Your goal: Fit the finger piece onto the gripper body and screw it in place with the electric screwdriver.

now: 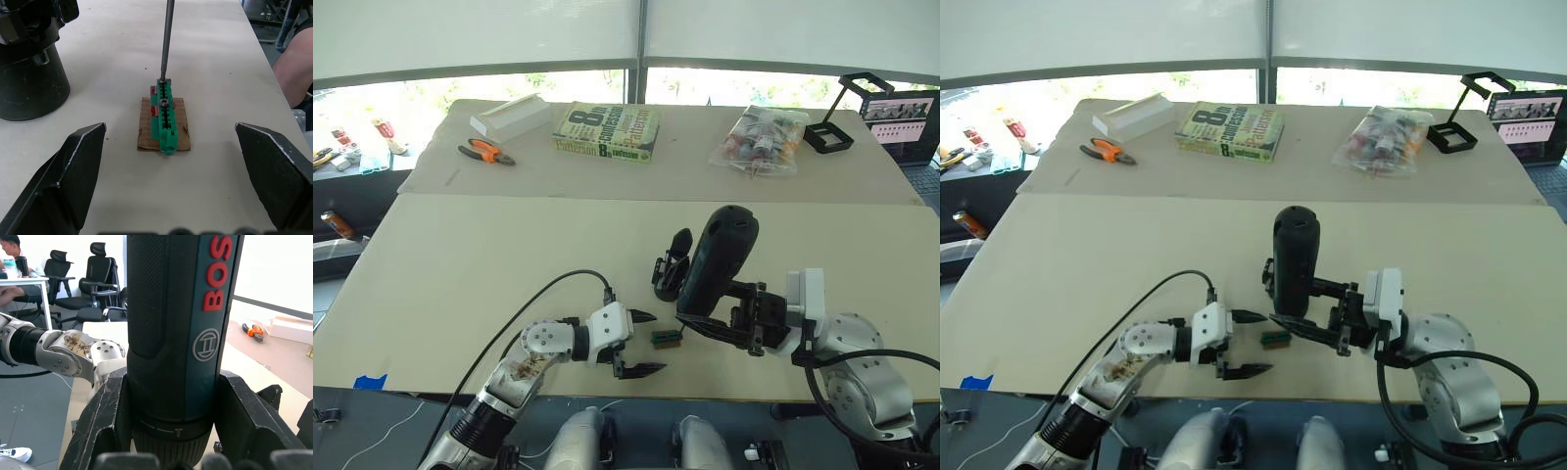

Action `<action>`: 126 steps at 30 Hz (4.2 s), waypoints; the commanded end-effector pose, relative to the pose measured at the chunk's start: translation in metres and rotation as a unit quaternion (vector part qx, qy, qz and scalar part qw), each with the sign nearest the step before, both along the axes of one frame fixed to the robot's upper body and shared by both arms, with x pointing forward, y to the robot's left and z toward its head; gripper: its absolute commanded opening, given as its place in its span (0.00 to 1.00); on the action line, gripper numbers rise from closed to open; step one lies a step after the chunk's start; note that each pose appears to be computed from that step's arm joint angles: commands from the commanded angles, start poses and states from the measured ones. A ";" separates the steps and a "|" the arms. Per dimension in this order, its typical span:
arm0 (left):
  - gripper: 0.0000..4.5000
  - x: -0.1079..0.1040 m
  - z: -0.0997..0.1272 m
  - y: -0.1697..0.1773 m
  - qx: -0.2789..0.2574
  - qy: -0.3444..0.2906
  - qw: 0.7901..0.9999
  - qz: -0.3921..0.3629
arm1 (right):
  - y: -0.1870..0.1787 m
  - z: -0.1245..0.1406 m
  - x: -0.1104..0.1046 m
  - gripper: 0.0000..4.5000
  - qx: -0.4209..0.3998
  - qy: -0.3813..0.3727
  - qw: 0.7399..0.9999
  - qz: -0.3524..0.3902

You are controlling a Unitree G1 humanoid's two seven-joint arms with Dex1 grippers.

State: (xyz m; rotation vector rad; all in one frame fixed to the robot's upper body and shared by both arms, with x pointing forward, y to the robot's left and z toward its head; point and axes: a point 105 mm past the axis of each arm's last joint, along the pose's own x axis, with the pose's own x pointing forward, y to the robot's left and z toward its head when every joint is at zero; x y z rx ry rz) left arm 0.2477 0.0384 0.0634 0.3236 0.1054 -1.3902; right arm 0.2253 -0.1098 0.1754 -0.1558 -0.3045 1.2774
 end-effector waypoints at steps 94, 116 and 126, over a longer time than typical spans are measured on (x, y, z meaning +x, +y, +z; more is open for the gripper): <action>1.00 0.056 0.064 0.026 -0.120 -0.062 0.991 0.016 | 0.014 0.090 0.056 0.43 0.052 0.004 0.998 0.028; 1.00 0.053 0.062 0.023 -0.123 -0.056 0.991 0.009 | 0.011 0.086 0.055 0.43 0.045 0.014 0.999 0.026; 1.00 0.052 0.059 0.021 -0.123 -0.053 0.991 0.006 | 0.008 0.087 0.054 0.43 0.040 0.017 0.999 0.026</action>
